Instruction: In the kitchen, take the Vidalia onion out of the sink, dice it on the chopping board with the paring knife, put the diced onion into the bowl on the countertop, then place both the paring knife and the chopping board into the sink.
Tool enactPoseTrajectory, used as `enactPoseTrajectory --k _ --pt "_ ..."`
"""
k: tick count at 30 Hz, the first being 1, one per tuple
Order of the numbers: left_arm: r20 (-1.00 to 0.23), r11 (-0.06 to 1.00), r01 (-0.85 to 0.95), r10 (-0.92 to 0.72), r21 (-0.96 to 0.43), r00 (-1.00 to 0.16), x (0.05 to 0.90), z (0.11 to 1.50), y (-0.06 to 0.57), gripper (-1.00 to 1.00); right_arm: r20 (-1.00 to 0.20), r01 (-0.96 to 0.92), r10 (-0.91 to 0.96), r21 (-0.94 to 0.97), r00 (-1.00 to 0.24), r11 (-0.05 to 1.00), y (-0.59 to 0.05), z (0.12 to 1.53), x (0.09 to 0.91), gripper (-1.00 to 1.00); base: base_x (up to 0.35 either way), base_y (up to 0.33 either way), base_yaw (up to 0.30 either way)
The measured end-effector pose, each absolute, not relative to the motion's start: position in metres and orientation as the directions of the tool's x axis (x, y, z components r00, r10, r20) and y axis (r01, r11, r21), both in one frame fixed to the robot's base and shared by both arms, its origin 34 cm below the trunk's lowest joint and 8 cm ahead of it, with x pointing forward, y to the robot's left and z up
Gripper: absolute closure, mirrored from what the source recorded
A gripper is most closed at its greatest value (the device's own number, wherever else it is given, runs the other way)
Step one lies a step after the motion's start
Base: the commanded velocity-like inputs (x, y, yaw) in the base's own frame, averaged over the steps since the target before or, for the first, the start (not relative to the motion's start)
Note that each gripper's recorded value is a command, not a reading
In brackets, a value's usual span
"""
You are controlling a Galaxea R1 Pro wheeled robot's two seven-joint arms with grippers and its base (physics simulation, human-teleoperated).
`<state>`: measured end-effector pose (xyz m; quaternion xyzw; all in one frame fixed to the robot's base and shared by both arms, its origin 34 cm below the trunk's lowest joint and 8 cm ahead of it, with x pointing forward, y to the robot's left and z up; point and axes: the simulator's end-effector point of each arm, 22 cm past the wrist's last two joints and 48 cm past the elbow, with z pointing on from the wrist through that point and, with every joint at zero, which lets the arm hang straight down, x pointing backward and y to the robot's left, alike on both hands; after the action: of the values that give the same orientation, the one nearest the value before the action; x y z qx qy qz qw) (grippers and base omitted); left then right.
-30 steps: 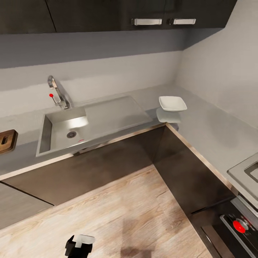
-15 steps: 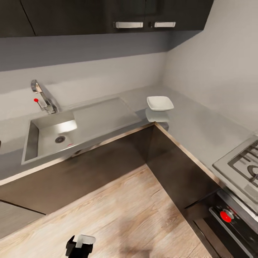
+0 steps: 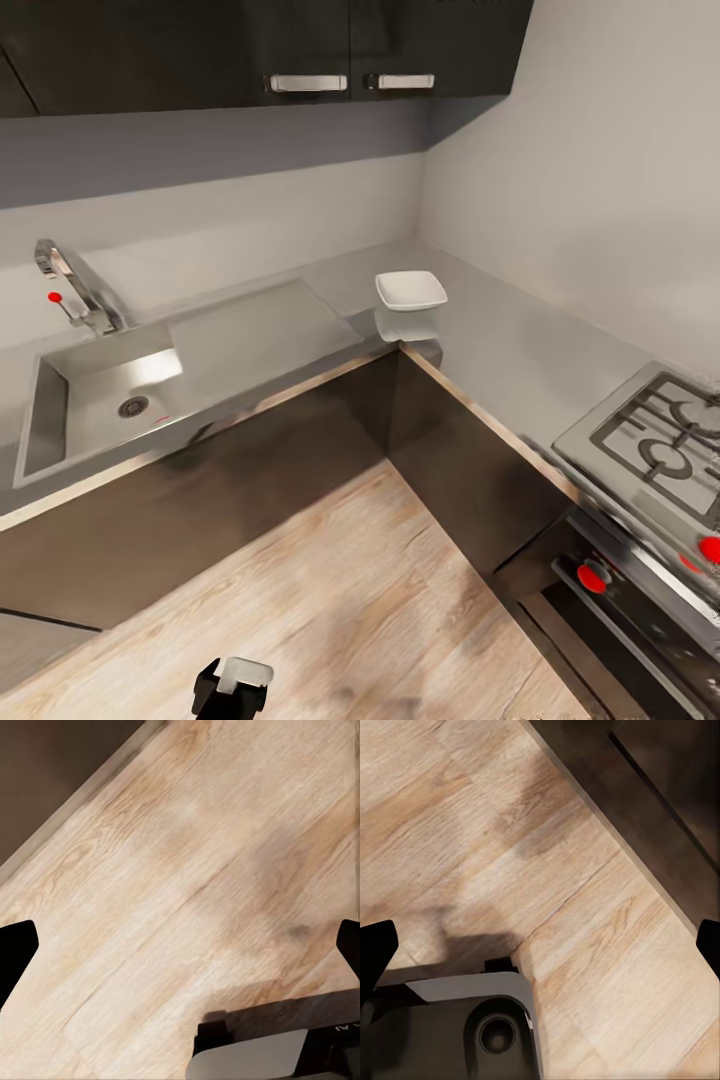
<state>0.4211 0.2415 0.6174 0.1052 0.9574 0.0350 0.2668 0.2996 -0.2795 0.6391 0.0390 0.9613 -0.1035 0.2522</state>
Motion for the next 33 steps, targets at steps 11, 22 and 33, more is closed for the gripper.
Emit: enactPoseTrajectory --k 11,22,33 --pt "-0.515 0.975 0.182 0.221 0.124 -0.828 0.427 0.622 0.242 -1.00 -0.506 0.130 0.023 -0.177 -0.863 0.976 -0.279 0.642 0.305 -1.00 0.000 0.163 -0.145" --pt "-0.527 0.975 0.191 0.220 0.110 -0.821 0.431 0.626 0.237 -1.00 -0.518 0.132 0.023 -0.175 -0.855 0.976 -0.280 0.645 0.310 -1.00 0.000 0.194 -0.126" --pt "-0.495 0.973 0.217 0.228 0.080 -0.838 0.425 0.624 0.229 -1.00 -0.531 0.135 0.023 -0.174 -0.847 0.976 -0.280 0.648 0.316 -1.00 0.000 0.010 -0.124"
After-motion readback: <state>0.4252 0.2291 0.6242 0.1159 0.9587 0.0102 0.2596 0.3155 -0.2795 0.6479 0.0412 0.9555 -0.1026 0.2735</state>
